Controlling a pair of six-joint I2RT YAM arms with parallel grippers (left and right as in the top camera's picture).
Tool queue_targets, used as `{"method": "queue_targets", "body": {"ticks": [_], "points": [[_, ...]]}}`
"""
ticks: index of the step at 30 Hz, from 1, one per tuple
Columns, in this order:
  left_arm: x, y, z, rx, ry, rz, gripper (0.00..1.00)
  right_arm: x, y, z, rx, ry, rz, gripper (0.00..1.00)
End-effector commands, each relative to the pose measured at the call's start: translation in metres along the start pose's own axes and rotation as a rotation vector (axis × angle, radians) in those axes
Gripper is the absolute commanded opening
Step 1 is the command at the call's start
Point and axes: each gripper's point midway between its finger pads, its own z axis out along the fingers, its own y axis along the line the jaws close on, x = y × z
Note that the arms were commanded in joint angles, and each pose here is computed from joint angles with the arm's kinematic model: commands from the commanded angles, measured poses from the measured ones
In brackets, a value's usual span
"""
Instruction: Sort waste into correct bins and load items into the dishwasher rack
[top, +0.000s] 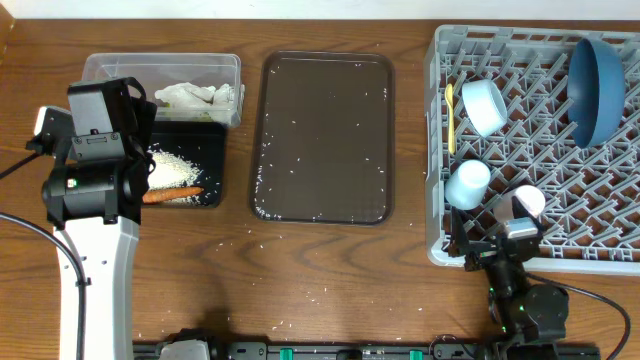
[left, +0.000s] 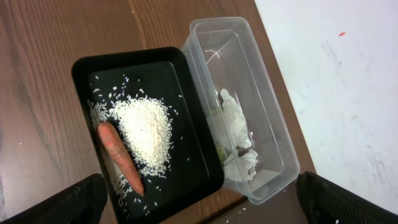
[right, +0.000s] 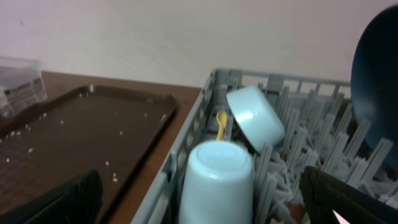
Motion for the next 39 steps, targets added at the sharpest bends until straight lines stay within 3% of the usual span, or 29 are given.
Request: {"method": "queue_targets", "body": {"ticks": [1,33,39], "points": [[-0.005,0.002,-0.002,-0.006,-0.019,0.008,1.00,0.002,-0.002,-0.001,0.006,0.007,0.019,0.99],[-0.006,0.003,-0.004,0.000,-0.022,0.005,0.99,0.003,-0.002,-0.001,0.007,0.008,0.019,0.99],[-0.003,0.024,-0.017,0.004,-0.064,0.008,0.99,0.002,-0.002,-0.001,0.007,0.007,0.019,0.99]]}}
